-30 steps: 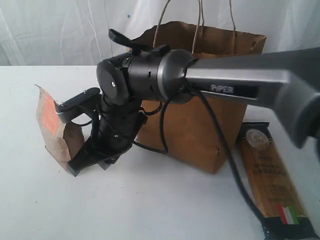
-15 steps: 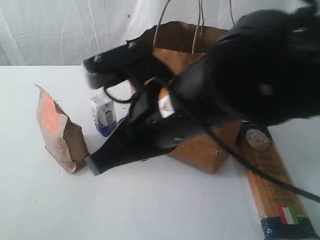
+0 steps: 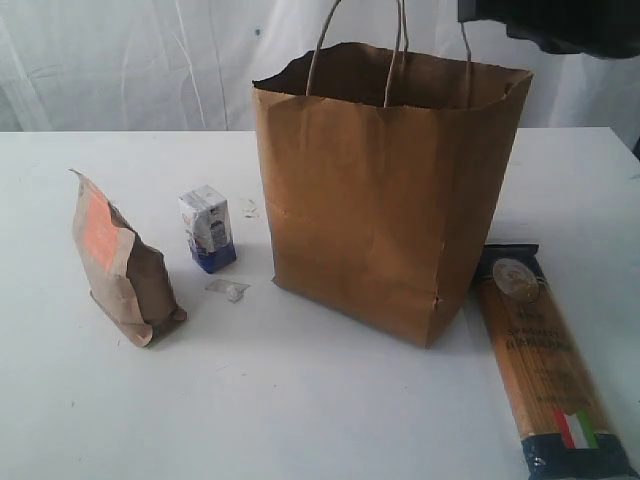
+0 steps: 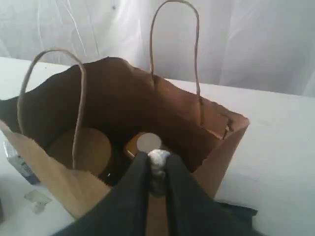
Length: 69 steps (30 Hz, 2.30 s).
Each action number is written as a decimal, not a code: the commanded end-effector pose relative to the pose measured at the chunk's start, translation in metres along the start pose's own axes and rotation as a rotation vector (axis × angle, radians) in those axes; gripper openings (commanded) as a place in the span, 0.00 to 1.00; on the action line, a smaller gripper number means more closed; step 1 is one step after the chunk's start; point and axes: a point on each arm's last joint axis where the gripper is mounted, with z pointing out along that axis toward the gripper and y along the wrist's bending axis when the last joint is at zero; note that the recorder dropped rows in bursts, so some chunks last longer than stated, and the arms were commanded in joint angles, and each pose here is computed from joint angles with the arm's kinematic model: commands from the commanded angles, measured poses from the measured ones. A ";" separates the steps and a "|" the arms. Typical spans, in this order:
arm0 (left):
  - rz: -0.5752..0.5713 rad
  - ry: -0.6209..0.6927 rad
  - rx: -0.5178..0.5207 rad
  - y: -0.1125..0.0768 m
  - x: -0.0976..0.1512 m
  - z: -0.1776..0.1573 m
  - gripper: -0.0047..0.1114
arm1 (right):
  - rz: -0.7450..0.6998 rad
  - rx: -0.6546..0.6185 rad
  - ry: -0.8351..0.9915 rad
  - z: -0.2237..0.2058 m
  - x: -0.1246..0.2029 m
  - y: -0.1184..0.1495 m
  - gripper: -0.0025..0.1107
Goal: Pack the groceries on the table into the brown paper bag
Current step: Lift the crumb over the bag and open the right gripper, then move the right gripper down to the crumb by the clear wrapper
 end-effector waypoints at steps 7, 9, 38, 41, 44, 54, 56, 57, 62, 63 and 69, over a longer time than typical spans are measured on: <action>-0.009 -0.001 -0.002 0.000 0.001 0.000 0.04 | -0.042 -0.036 0.206 0.093 -0.015 0.000 0.02; -0.009 -0.001 -0.002 0.000 0.001 0.000 0.04 | -0.056 -0.033 0.228 0.099 -0.014 0.001 0.06; -0.009 -0.001 -0.002 0.000 0.001 0.000 0.04 | -0.168 -0.338 0.014 -0.090 -0.033 0.012 0.52; -0.009 -0.001 -0.002 0.000 0.001 0.000 0.04 | -0.157 -0.384 0.006 -0.108 -0.018 0.011 0.52; -0.009 -0.001 -0.002 0.000 0.001 0.000 0.04 | -0.151 -0.433 0.024 -0.116 0.001 0.010 0.52; -0.009 -0.001 -0.002 0.000 0.001 0.000 0.04 | -0.178 -0.662 0.188 -0.084 0.070 0.027 0.51; -0.009 -0.001 -0.002 0.000 0.001 0.000 0.04 | -0.189 -0.669 0.223 -0.069 0.080 0.031 0.51; -0.009 -0.001 -0.002 0.000 0.001 0.000 0.04 | -0.200 -0.674 0.244 -0.060 0.085 0.033 0.51; -0.009 -0.001 -0.002 0.000 0.001 0.000 0.04 | -0.260 -0.686 0.339 -0.018 0.106 0.051 0.51; -0.009 -0.001 -0.002 0.000 0.001 0.000 0.04 | -0.273 -0.687 0.353 -0.008 0.109 0.056 0.51; -0.009 -0.001 -0.002 0.000 0.001 0.000 0.04 | -0.303 -0.644 0.371 0.048 0.126 0.088 0.51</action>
